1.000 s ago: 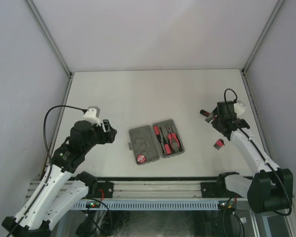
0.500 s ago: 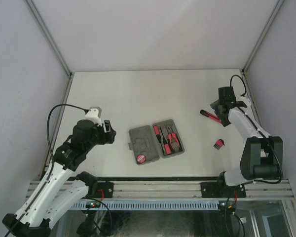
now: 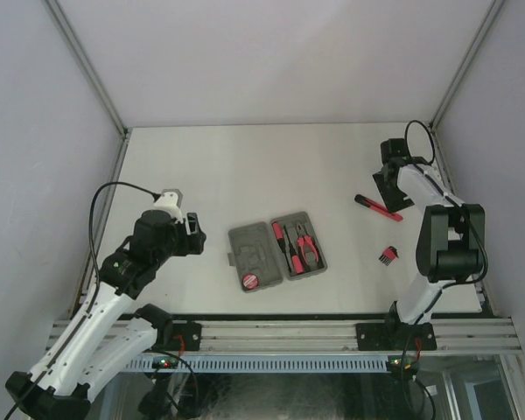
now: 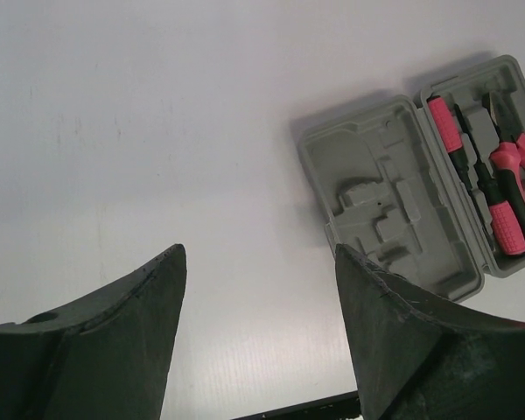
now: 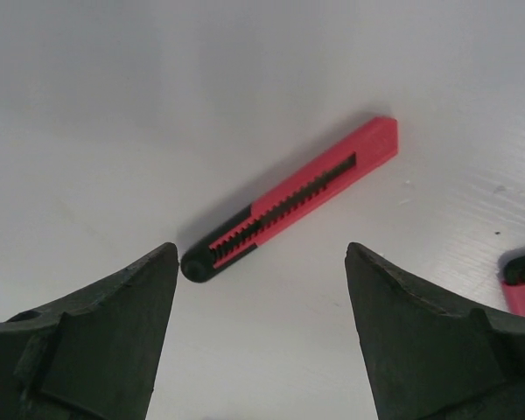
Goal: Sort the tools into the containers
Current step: Move the utility knife at the center of the board.
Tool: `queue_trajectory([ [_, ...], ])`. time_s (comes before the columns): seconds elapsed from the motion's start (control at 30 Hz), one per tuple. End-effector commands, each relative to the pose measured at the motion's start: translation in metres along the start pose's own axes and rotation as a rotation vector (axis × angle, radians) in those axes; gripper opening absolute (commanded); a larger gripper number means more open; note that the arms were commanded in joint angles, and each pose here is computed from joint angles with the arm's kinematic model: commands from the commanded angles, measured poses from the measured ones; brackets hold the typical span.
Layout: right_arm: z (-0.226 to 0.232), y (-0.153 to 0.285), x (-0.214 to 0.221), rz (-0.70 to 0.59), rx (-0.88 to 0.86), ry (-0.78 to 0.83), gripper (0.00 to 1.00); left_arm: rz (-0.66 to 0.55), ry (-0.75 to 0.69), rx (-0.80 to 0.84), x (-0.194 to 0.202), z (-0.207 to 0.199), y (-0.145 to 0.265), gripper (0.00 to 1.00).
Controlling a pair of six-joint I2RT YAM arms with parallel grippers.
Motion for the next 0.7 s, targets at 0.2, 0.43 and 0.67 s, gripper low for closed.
queue_trajectory([
  [0.2,0.013,-0.028,0.000,0.029,0.151,-0.039,0.75,-0.047,-0.009,0.001,-0.018,-0.004,0.005,0.73],
  [0.43,0.018,-0.050,0.016,0.084,0.182,-0.016,0.73,-0.041,-0.009,-0.003,-0.017,-0.003,0.004,0.73],
  [0.67,0.018,-0.060,0.026,0.108,0.164,0.030,0.65,-0.035,-0.011,-0.006,-0.017,-0.003,0.003,0.73],
])
Point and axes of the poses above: each gripper's point midway between its finger pads, its own y axis back along the fingers, its own z axis along the line the jaws close on, x = y × z, the point moved 2 cm from there along y, back along the fingers, and after that the axes turned 8 degrees about y, right-handed, at the moved point
